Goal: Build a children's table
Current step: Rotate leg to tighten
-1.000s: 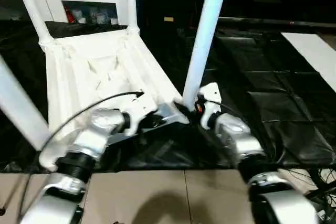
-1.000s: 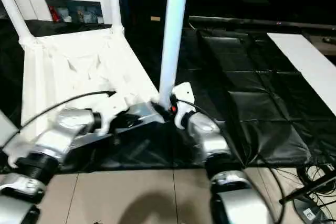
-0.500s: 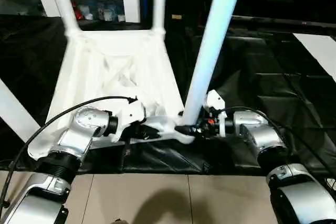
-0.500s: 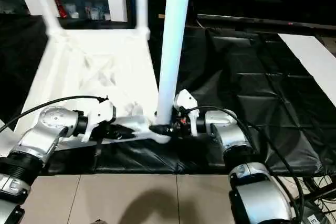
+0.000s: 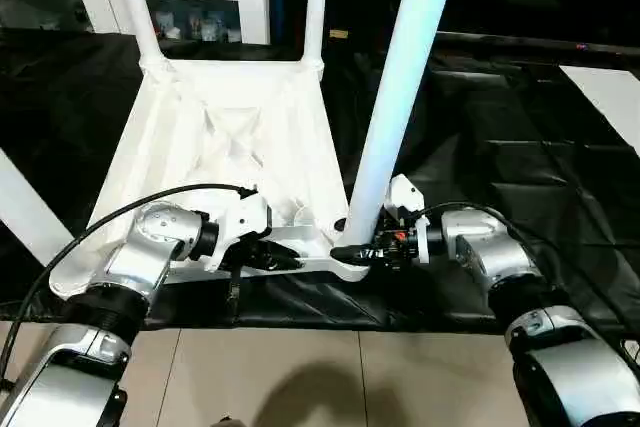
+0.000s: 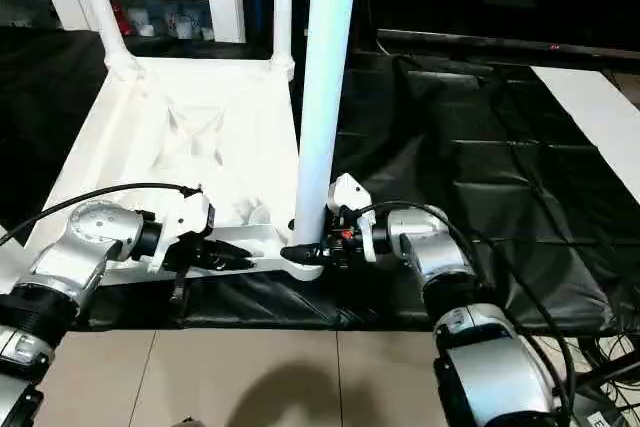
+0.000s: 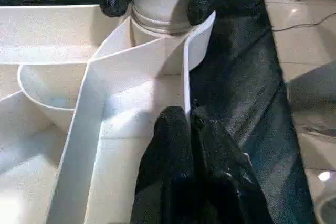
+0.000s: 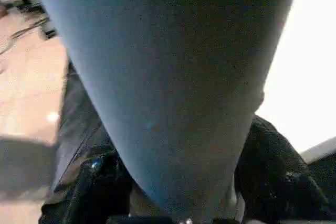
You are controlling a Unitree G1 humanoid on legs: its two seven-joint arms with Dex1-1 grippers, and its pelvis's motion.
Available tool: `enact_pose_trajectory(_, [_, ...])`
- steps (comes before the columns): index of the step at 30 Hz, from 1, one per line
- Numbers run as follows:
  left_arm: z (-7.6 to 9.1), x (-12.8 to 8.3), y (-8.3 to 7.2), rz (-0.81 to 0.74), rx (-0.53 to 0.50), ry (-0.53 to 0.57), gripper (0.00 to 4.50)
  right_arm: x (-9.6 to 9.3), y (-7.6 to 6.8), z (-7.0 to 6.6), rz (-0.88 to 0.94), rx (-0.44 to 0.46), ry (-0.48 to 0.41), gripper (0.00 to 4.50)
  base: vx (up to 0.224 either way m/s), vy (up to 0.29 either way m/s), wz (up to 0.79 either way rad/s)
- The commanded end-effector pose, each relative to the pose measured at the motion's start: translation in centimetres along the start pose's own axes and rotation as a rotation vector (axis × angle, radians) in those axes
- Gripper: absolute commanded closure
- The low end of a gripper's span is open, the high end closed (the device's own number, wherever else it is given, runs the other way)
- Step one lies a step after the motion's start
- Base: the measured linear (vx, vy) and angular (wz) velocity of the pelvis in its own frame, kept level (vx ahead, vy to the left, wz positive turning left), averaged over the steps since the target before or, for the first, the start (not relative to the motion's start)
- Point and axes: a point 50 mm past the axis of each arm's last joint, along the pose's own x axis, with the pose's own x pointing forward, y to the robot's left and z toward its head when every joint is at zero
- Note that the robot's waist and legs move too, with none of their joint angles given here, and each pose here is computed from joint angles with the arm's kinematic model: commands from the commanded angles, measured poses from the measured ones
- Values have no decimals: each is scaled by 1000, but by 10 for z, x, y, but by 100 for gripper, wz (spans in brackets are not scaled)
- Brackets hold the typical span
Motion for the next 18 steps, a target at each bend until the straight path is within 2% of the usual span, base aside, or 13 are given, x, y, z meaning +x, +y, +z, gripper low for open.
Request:
enact_pose_trajectory(1, [0, 16, 4, 113, -55, 14, 450, 21, 10, -17, -76, 113, -27, 217, 0, 0, 0])
enact_pose_trajectory(5, [4, 29, 0, 141, -74, 4, 450, 31, 12, -24, -216, 151, -42, 218, 0, 0, 0])
enact_pose_trajectory(9, [19, 60, -2, 203, -118, -30, 450, 60, 14, -27, -464, 252, -65, 219, 0, 0, 0])
enact_pose_trajectory(10, [19, 60, -2, 203, -118, -30, 450, 60, 14, -27, -464, 252, -65, 219, 0, 0, 0])
enact_pose_trajectory(13, [30, 79, -3, 217, -126, -43, 450, 85, 18, -17, -575, 273, -53, 219, 0, 0, 0])
enact_pose_trajectory(14, [30, 79, -3, 217, -126, -43, 450, 85, 18, -17, -575, 273, -53, 219, 0, 0, 0])
enact_pose_trajectory(15, [30, 80, -2, 212, -111, -29, 450, 98, 22, -8, -566, 260, -61, 219, 0, 0, 0])
enact_pose_trajectory(18, [29, 78, -1, 218, -100, -14, 450, 104, 26, -1, -518, 247, -97, 219, 0, 0, 0])
